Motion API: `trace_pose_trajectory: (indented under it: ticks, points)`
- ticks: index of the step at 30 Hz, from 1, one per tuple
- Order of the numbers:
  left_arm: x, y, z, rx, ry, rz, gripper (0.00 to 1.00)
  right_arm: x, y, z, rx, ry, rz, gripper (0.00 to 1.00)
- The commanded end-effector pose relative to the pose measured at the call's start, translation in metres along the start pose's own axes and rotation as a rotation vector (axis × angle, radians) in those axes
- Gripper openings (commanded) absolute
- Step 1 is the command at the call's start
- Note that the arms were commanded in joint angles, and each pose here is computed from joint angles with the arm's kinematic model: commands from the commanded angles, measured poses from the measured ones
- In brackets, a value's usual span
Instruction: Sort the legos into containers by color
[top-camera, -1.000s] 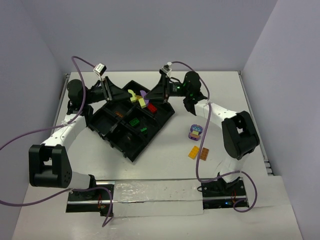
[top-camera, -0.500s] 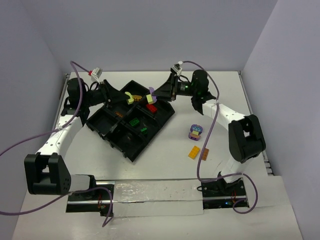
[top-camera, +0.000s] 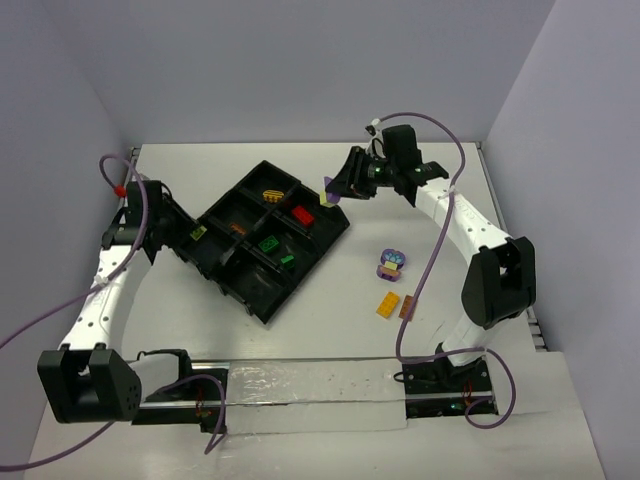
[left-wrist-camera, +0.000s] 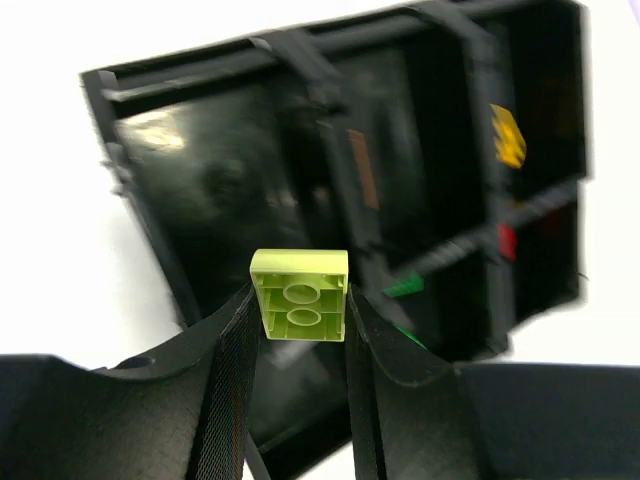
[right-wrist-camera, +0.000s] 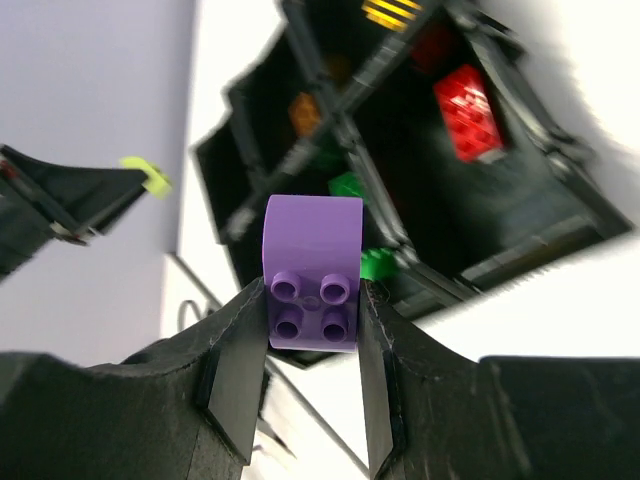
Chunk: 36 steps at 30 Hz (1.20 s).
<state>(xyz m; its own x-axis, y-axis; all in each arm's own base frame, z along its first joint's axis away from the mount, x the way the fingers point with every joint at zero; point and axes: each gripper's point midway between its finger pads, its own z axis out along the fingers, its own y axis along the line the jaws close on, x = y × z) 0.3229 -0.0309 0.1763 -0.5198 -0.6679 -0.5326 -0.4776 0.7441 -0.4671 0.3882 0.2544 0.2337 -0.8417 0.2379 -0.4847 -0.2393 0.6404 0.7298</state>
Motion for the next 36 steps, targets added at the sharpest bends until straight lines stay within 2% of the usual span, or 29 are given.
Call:
trace_pose_trajectory:
  ticks: [1,6,12,19,29,30,32,33,34,36]
  points:
    - [-0.009,0.029,0.023,-0.165,-0.044,0.020,0.00,0.000,-0.006,-0.010,0.081,-0.013,-0.055,0.00]
    - [-0.009,0.026,0.041,-0.162,-0.036,0.021,0.00,0.004,-0.005,-0.010,0.094,-0.015,-0.071,0.00]
    - [0.008,0.034,0.067,-0.179,0.019,0.018,0.00,0.011,-0.004,-0.012,0.134,-0.022,-0.109,0.00]
    - [0.016,0.035,0.087,-0.189,0.068,0.017,0.00,0.003,-0.017,-0.022,0.234,-0.080,-0.156,0.00]
    - [0.025,0.034,0.099,-0.205,0.131,0.003,0.01,0.005,-0.032,-0.020,0.296,-0.064,-0.163,0.00]
    - [0.025,0.035,0.099,-0.208,0.132,0.001,0.05,0.005,-0.032,-0.020,0.295,-0.063,-0.166,0.00]
    - [0.025,0.035,0.098,-0.217,0.136,-0.008,0.28,0.006,-0.034,-0.020,0.306,-0.059,-0.174,0.00]
    - [0.025,0.035,0.097,-0.222,0.137,-0.011,0.51,0.006,-0.036,-0.020,0.312,-0.057,-0.177,0.00]
    - [0.024,0.035,0.096,-0.228,0.137,-0.014,0.80,0.007,-0.037,-0.021,0.318,-0.054,-0.181,0.00]
    - [0.020,0.033,0.093,-0.240,0.136,-0.016,0.95,0.008,-0.040,-0.021,0.324,-0.051,-0.184,0.00]
